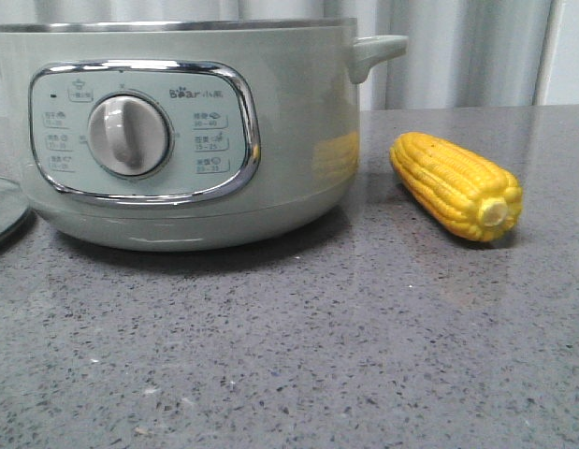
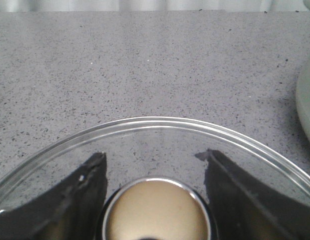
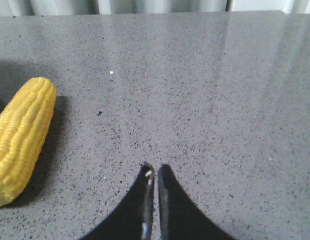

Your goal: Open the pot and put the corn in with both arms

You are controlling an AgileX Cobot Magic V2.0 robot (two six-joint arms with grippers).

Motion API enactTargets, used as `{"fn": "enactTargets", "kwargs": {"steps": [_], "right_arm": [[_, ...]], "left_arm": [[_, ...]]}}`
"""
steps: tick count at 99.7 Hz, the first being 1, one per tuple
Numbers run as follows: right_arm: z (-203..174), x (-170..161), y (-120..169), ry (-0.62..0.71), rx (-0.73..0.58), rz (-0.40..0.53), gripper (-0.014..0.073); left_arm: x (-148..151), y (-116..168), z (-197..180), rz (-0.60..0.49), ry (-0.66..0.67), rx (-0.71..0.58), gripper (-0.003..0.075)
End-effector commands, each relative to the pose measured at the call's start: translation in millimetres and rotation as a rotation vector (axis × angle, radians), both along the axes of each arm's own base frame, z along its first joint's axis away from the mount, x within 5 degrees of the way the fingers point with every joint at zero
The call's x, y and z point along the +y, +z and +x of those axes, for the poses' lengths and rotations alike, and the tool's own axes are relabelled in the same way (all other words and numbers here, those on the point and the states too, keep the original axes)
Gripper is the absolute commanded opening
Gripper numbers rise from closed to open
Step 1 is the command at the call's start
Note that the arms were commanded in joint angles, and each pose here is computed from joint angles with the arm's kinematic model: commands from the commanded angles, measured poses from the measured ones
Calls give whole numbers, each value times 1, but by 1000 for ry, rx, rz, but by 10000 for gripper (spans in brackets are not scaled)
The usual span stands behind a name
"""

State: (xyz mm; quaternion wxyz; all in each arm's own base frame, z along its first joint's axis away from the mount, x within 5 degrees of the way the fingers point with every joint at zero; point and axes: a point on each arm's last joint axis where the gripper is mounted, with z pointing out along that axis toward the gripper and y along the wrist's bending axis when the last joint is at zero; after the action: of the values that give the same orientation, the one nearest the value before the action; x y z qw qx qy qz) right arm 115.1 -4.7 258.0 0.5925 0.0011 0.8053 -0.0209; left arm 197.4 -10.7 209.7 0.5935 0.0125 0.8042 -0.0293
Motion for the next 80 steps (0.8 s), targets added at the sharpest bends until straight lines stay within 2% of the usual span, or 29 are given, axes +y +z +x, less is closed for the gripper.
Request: {"fn": "enactTargets", "kwargs": {"steps": [1, 19, 29, 48, 68, 80], "right_arm": [[4, 0, 17, -2, -80, -1, -57], [3, 0, 18, 2, -47, 14, -28], [3, 2, 26, 18, -25, 18, 44], [5, 14, 47, 118, 24, 20, 245], [27, 32, 67, 231, 145, 86, 279], [48, 45, 75, 279, 198, 124, 365]], "left_arm": [[0, 21, 5, -21, 4, -141, 412], [0, 37, -2, -25, 3, -221, 412], [0, 47, -8, -27, 3, -272, 412], [1, 66, -23, -33, 2, -381, 412], [1, 85, -40, -20, -12, -491, 412], [1, 94, -47, -13, -17, -542, 412]]}}
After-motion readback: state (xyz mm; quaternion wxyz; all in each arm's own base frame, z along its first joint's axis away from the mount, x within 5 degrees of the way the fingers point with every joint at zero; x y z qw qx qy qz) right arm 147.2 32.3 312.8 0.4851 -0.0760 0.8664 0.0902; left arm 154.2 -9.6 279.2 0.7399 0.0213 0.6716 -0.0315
